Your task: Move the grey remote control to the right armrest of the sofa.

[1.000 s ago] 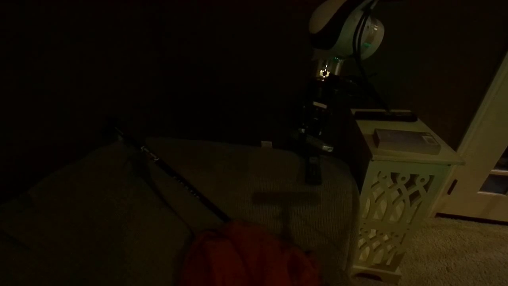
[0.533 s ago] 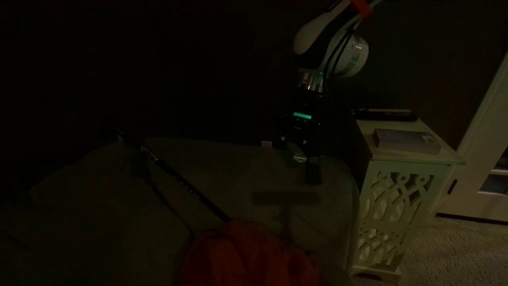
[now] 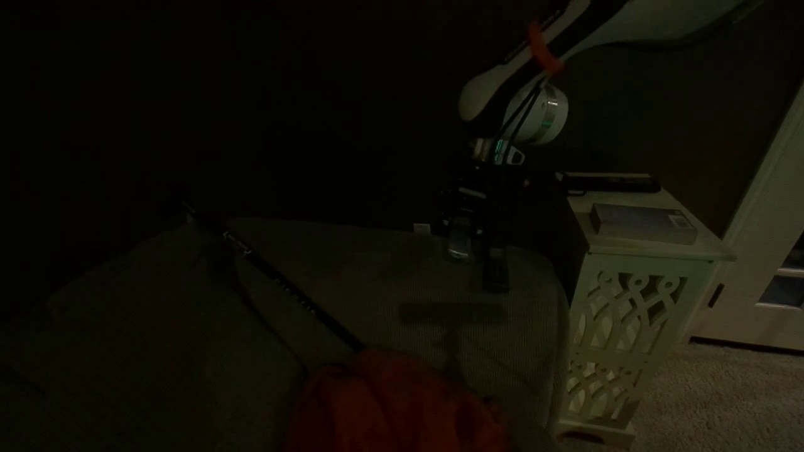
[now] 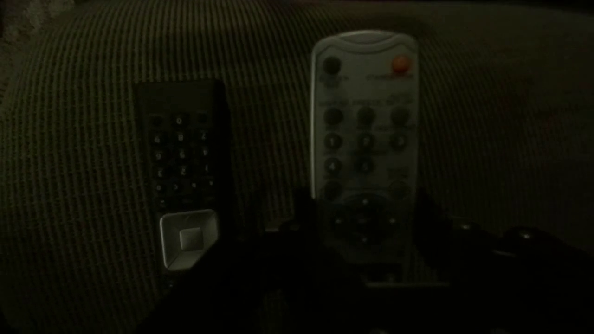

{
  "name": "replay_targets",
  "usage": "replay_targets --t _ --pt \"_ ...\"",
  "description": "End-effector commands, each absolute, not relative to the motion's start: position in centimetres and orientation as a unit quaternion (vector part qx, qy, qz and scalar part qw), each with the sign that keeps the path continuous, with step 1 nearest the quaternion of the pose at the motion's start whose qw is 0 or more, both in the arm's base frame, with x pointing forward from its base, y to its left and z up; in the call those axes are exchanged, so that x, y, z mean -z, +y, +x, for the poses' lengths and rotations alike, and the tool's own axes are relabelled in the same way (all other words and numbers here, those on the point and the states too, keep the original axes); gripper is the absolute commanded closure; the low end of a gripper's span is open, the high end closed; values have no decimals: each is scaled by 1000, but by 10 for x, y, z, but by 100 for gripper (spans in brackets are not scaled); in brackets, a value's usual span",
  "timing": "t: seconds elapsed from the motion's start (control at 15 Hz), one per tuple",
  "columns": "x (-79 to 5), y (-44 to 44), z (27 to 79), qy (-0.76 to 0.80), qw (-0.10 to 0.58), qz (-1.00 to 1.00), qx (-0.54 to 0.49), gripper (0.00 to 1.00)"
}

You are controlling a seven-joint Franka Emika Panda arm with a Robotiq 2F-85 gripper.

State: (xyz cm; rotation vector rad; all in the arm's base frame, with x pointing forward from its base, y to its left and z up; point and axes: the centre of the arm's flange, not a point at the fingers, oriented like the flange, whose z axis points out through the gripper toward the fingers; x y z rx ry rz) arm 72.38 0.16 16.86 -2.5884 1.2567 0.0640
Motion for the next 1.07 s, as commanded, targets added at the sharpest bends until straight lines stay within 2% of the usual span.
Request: replay_targets --t 0.0,0.4,1.0 --pt "-155 12 756 503 102 -858 -17 72" --pt "-136 28 770 481 44 -876 -5 72" --pt "-144 11 790 447 33 -893 -29 72"
